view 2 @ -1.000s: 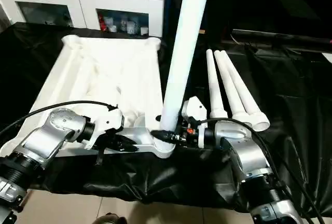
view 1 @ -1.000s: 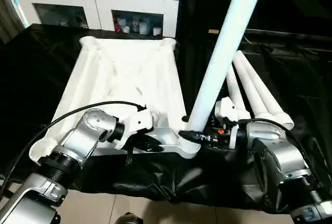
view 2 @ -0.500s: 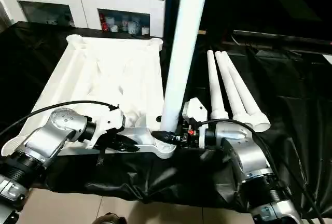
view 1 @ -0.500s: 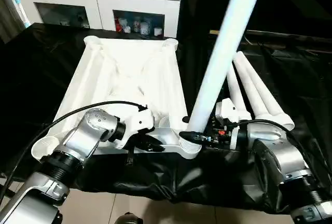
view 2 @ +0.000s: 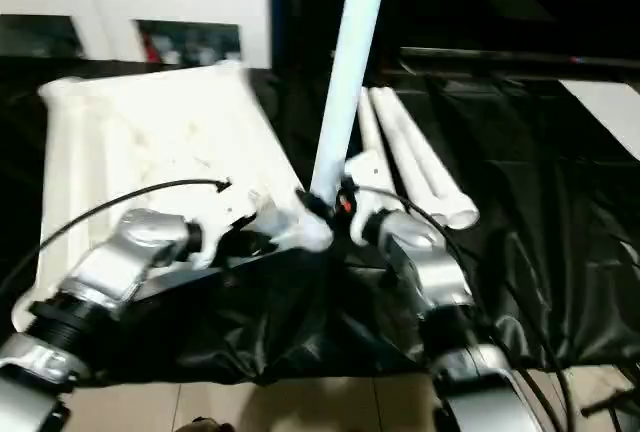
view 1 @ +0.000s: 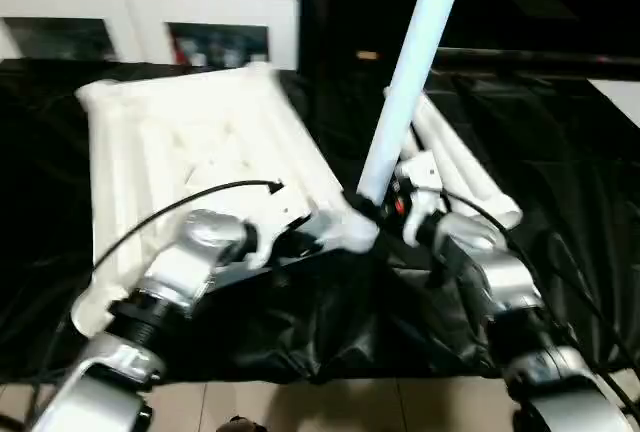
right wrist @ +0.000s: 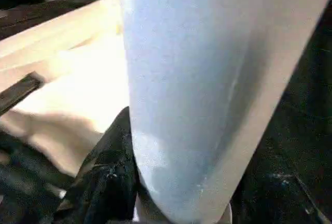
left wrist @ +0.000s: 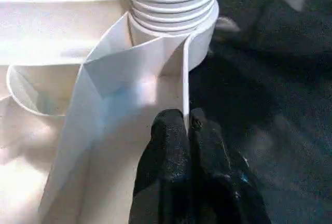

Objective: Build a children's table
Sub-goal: Insert table leg to table base

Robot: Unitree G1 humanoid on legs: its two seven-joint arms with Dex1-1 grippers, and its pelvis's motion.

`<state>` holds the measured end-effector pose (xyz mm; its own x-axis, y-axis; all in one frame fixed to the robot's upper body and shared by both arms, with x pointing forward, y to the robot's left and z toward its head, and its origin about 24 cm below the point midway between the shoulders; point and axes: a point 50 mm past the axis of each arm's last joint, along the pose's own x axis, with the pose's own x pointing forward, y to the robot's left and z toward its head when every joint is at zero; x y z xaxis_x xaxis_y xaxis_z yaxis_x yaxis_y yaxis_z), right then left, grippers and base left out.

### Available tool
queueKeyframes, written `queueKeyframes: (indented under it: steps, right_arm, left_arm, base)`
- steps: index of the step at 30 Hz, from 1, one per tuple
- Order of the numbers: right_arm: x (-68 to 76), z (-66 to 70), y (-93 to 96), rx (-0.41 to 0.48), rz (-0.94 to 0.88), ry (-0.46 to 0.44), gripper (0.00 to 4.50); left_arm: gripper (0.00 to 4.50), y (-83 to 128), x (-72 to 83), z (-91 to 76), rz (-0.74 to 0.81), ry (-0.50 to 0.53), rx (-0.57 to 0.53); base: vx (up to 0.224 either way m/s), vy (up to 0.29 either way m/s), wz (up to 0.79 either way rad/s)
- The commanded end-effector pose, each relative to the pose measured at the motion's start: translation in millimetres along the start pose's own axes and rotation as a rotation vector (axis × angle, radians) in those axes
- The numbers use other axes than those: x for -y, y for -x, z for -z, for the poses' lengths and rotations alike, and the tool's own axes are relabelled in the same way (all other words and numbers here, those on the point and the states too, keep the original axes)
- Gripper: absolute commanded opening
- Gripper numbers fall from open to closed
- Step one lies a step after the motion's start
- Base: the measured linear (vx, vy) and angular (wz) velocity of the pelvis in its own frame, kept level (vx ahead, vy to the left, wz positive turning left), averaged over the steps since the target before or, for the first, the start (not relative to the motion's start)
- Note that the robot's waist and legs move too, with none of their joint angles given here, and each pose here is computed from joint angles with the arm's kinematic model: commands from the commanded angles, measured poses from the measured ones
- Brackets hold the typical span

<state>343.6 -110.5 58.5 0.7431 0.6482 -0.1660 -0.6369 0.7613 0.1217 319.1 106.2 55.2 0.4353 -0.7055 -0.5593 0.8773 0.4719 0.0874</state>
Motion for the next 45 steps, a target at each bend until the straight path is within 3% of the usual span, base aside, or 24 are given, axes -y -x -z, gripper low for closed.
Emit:
queueKeyframes:
  steps: [1, 4, 9, 21, 22, 28, 36, 43, 45]
  right_arm:
    - [4.9, 51.7, 9.6, -0.227, 0.101, -0.139, 1.88]
    - [2.7, 53.8, 4.4, -0.257, 0.107, -0.139, 1.88]
    - [-6.5, 48.9, -3.1, -0.266, 0.008, -0.115, 1.88]
    - [-4.9, 36.6, 11.1, -0.273, -0.249, -0.047, 1.88]
    - [-5.6, 33.7, 20.3, -0.282, -0.357, -0.014, 1.88]
    - [-14.8, 36.8, 39.3, -0.329, -0.568, 0.041, 1.88]
    - [-29.5, 45.8, 60.9, -0.413, -0.767, 0.03, 1.88]
    - [-26.7, 49.6, 54.5, -0.392, -0.666, 0.047, 1.88]
    - [-20.0, 48.8, 43.1, -0.357, -0.529, 0.066, 1.88]
  left_arm:
    - [0.0, 3.3, 4.7, -41.2, -0.008, -0.087, 0.156]
    - [0.0, -1.5, 15.3, -47.0, 0.008, -0.104, 0.169]
    - [0.0, -3.7, 26.3, -43.1, 0.059, -0.127, 0.147]
    - [0.0, 10.1, 24.5, -37.0, 0.137, -0.164, 0.153]
    - [0.0, 15.7, 22.4, -31.9, 0.19, -0.186, 0.151]
    - [0.0, 24.1, 11.4, -21.2, 0.255, -0.244, 0.104]
    - [0.0, 30.7, -5.9, -12.7, 0.301, -0.292, 0.04]
    - [0.0, 28.3, -11.8, -14.9, 0.272, -0.279, 0.061]
    - [0.0, 27.8, -13.1, -15.1, 0.249, -0.263, 0.071]
  base:
    - [0.0, 0.0, 0.0]
    - [0.0, 0.0, 0.0]
    - [0.0, 0.0, 0.0]
    - [0.0, 0.0, 0.0]
    - [0.0, 0.0, 0.0]
    - [0.0, 0.0, 0.0]
    - [0.0, 0.0, 0.0]
    - [0.0, 0.0, 0.0]
    - [0.0, 0.0, 0.0]
